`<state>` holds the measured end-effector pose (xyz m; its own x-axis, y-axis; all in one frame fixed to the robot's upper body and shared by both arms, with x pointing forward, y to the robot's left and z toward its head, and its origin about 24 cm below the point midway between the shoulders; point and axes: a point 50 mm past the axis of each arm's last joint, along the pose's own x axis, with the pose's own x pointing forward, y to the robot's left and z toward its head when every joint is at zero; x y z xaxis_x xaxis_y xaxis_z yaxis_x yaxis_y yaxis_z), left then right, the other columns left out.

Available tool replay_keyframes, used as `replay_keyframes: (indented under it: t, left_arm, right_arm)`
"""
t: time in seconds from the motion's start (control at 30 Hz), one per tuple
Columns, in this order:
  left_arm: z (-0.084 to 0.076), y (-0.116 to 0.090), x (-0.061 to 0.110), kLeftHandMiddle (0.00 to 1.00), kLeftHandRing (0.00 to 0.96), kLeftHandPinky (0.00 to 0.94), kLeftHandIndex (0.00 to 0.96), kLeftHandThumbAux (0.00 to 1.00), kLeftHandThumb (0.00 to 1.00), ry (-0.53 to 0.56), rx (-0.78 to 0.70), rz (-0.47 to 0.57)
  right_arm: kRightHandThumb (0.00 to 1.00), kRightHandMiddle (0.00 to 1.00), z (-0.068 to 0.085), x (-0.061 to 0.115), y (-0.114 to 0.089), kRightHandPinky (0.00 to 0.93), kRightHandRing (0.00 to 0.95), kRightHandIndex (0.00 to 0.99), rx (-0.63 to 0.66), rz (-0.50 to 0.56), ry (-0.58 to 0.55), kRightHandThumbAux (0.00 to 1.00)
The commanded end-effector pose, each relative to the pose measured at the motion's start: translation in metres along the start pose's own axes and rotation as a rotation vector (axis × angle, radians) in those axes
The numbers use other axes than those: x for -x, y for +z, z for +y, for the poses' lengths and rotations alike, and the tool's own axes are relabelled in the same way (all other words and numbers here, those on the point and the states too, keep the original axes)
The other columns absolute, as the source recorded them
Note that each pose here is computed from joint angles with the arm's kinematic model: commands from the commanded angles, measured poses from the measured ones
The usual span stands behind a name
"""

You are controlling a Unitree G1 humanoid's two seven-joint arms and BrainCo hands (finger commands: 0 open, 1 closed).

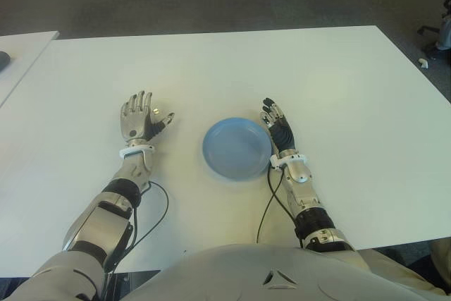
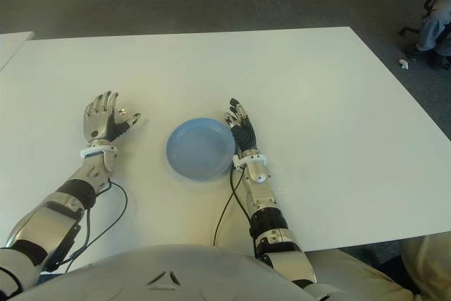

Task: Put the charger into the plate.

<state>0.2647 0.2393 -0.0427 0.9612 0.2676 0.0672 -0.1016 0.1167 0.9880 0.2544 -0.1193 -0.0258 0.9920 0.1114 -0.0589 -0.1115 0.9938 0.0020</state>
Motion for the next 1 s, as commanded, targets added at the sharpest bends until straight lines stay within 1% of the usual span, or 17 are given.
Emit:
replay_keyframes:
  t: [0.03, 0.1, 0.17, 0.27, 0.57, 0.6, 0.63, 0.7, 0.8, 0.9, 0.97, 1.0]
  left_arm:
    - [-0.0704, -0.0478, 0.1178, 0.001, 0.000, 0.001, 0.000, 0.210, 0.206, -0.449, -0.155, 0.176]
    - [-0.0708, -0.0471, 0.1184, 0.007, 0.000, 0.006, 0.000, 0.208, 0.205, -0.447, -0.149, 0.179]
    - [-0.0711, -0.0463, 0.1189, 0.026, 0.000, 0.037, 0.000, 0.205, 0.214, -0.444, -0.141, 0.182]
    - [-0.0712, -0.0456, 0.1188, 0.040, 0.000, 0.059, 0.000, 0.202, 0.221, -0.438, -0.132, 0.185]
    - [-0.0703, -0.0430, 0.1170, 0.140, 0.103, 0.195, 0.021, 0.196, 0.276, -0.403, -0.075, 0.206]
    - [-0.0704, -0.0421, 0.1166, 0.173, 0.157, 0.263, 0.032, 0.195, 0.287, -0.401, -0.071, 0.207]
    - [-0.0705, -0.0416, 0.1164, 0.194, 0.192, 0.308, 0.039, 0.194, 0.294, -0.400, -0.069, 0.208]
    - [-0.0706, -0.0404, 0.1162, 0.223, 0.230, 0.353, 0.049, 0.192, 0.303, -0.398, -0.063, 0.210]
    - [-0.0709, -0.0397, 0.1160, 0.245, 0.253, 0.368, 0.063, 0.189, 0.310, -0.399, -0.060, 0.213]
    - [-0.0715, -0.0394, 0.1160, 0.247, 0.253, 0.370, 0.068, 0.187, 0.309, -0.409, -0.064, 0.223]
    - [-0.0718, -0.0396, 0.1164, 0.238, 0.240, 0.340, 0.068, 0.184, 0.307, -0.414, -0.070, 0.228]
    - [-0.0719, -0.0397, 0.1164, 0.228, 0.226, 0.307, 0.067, 0.180, 0.301, -0.417, -0.073, 0.230]
  right_arm:
    - [0.172, 0.000, -0.0093, 0.0731, -0.0846, 0.063, 0.000, 0.000, -0.043, 0.474, -0.060, 0.440]
    - [0.174, 0.000, -0.0092, 0.0730, -0.0845, 0.063, 0.000, 0.000, -0.041, 0.475, -0.060, 0.441]
    - [0.173, 0.000, -0.0092, 0.0729, -0.0844, 0.064, 0.000, 0.000, -0.039, 0.475, -0.059, 0.443]
    - [0.172, 0.000, -0.0093, 0.0729, -0.0844, 0.064, 0.000, 0.000, -0.038, 0.475, -0.060, 0.445]
    - [0.175, 0.000, -0.0094, 0.0737, -0.0844, 0.062, 0.000, 0.000, -0.043, 0.475, -0.066, 0.456]
    - [0.176, 0.000, -0.0094, 0.0738, -0.0843, 0.060, 0.000, 0.000, -0.044, 0.474, -0.066, 0.460]
    - [0.176, 0.000, -0.0094, 0.0738, -0.0842, 0.059, 0.000, 0.000, -0.044, 0.474, -0.066, 0.462]
    - [0.175, 0.000, -0.0091, 0.0742, -0.0839, 0.058, 0.000, 0.000, -0.042, 0.473, -0.066, 0.463]
    - [0.170, 0.000, -0.0092, 0.0747, -0.0837, 0.057, 0.000, 0.000, -0.040, 0.472, -0.066, 0.460]
    - [0.167, 0.000, -0.0093, 0.0747, -0.0839, 0.056, 0.000, 0.000, -0.041, 0.474, -0.065, 0.457]
    - [0.165, 0.000, -0.0091, 0.0756, -0.0840, 0.054, 0.000, 0.000, -0.041, 0.474, -0.063, 0.454]
    - [0.163, 0.000, -0.0091, 0.0759, -0.0840, 0.053, 0.000, 0.000, -0.041, 0.475, -0.062, 0.452]
